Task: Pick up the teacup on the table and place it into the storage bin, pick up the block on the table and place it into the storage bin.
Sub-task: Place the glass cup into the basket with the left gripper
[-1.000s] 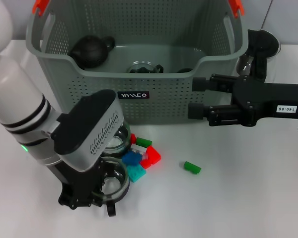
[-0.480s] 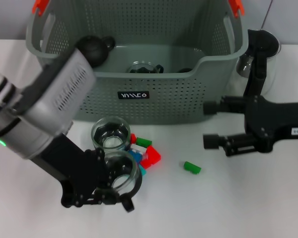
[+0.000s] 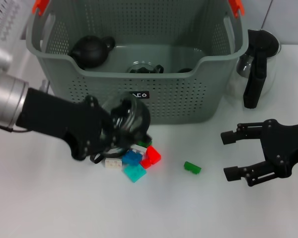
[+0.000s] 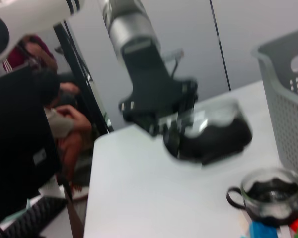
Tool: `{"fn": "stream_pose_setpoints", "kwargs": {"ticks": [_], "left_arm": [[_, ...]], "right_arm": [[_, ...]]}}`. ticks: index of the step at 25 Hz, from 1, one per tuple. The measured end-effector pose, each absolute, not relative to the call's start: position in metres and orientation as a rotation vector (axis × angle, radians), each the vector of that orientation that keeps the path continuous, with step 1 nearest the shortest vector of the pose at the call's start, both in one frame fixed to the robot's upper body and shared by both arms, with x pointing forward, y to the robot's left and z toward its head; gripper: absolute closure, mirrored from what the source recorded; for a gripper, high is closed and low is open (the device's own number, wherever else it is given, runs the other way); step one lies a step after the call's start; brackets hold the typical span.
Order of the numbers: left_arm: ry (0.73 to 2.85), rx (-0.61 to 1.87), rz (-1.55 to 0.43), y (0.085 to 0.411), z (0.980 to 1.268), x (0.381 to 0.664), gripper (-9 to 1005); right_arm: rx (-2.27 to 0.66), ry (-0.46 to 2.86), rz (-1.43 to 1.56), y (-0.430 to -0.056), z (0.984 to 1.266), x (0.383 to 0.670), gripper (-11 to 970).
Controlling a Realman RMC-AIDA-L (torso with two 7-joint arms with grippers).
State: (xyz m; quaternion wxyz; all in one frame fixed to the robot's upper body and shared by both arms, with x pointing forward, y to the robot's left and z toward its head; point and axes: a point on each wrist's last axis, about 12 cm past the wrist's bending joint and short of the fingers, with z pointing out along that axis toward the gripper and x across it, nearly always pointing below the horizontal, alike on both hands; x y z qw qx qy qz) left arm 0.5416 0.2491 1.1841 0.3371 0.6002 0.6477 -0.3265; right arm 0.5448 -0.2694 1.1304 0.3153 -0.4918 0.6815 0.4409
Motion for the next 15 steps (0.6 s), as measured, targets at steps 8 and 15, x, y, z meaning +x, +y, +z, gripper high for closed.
{"fn": "stream_pose_setpoints", "kwargs": {"ticks": [8, 15], "left_arm": [[1.675, 1.374, -0.815, 0.245, 1.208, 0.565, 944], [1.763, 1.186, -0.737, 0.231, 1.242, 0.610, 943]], "right_arm": [[-1.371, 1.865, 1.094, -0.266, 1.129, 0.552, 12], [-1.367, 1.859, 1.101, -0.265, 1.130, 0.553, 13]]}}
